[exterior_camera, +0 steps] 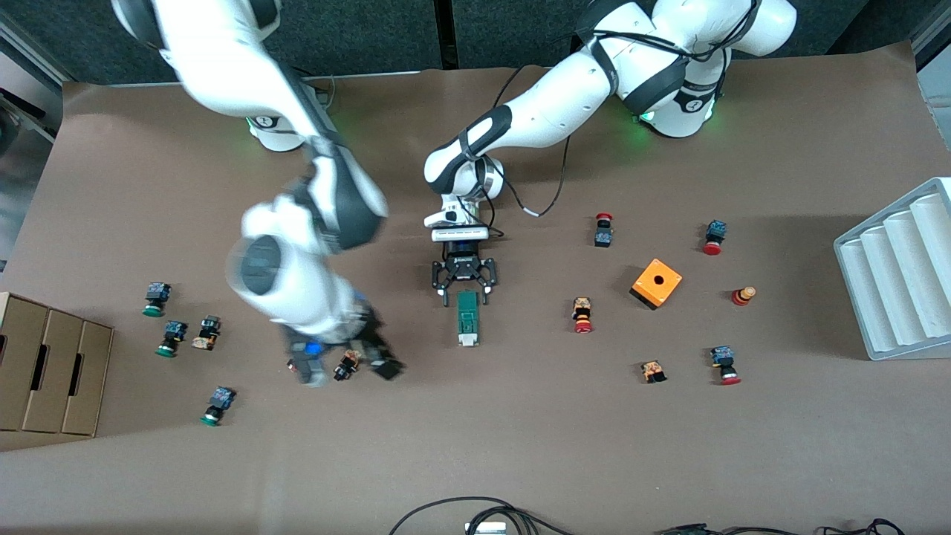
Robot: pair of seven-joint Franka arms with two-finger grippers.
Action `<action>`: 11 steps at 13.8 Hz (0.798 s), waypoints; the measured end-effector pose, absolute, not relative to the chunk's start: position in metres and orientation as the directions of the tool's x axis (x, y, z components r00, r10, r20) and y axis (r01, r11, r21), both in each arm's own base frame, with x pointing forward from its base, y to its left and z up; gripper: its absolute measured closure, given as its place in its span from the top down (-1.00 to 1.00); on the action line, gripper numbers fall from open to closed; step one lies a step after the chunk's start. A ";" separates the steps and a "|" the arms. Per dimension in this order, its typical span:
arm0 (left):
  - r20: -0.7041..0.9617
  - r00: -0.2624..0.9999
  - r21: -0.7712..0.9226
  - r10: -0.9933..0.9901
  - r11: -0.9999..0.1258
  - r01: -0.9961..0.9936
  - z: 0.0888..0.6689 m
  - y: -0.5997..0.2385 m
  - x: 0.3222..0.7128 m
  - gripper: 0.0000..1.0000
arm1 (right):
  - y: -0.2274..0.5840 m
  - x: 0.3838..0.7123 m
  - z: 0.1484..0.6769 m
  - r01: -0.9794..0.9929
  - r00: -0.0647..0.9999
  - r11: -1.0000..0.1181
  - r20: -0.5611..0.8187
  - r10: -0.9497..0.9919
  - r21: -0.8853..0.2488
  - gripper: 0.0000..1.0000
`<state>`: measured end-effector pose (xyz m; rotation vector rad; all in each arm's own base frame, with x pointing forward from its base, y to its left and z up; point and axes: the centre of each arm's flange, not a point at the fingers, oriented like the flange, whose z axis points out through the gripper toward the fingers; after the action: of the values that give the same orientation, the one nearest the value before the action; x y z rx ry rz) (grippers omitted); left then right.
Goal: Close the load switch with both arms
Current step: 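Open the right gripper and withdraw it from the switch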
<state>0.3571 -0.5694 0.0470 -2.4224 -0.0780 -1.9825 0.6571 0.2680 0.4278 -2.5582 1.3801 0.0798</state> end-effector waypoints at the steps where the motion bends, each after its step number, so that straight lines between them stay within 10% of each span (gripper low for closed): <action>1: 0.980 0.196 0.025 0.033 -0.999 0.046 0.048 -0.570 0.357 1.00 | 0.235 0.655 0.445 -0.797 0.602 -0.575 -0.165 -0.781 -0.185 0.99; 11: 0.968 0.222 0.090 0.114 -0.990 0.112 0.124 -0.584 0.345 1.00 | -0.057 0.552 0.589 -0.224 0.975 -0.970 -0.027 -0.223 -0.094 0.99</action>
<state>0.3450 -0.5842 0.1235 -2.4569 -0.2268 -1.9465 0.5524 -0.0573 0.5892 -3.0250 0.3431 0.0252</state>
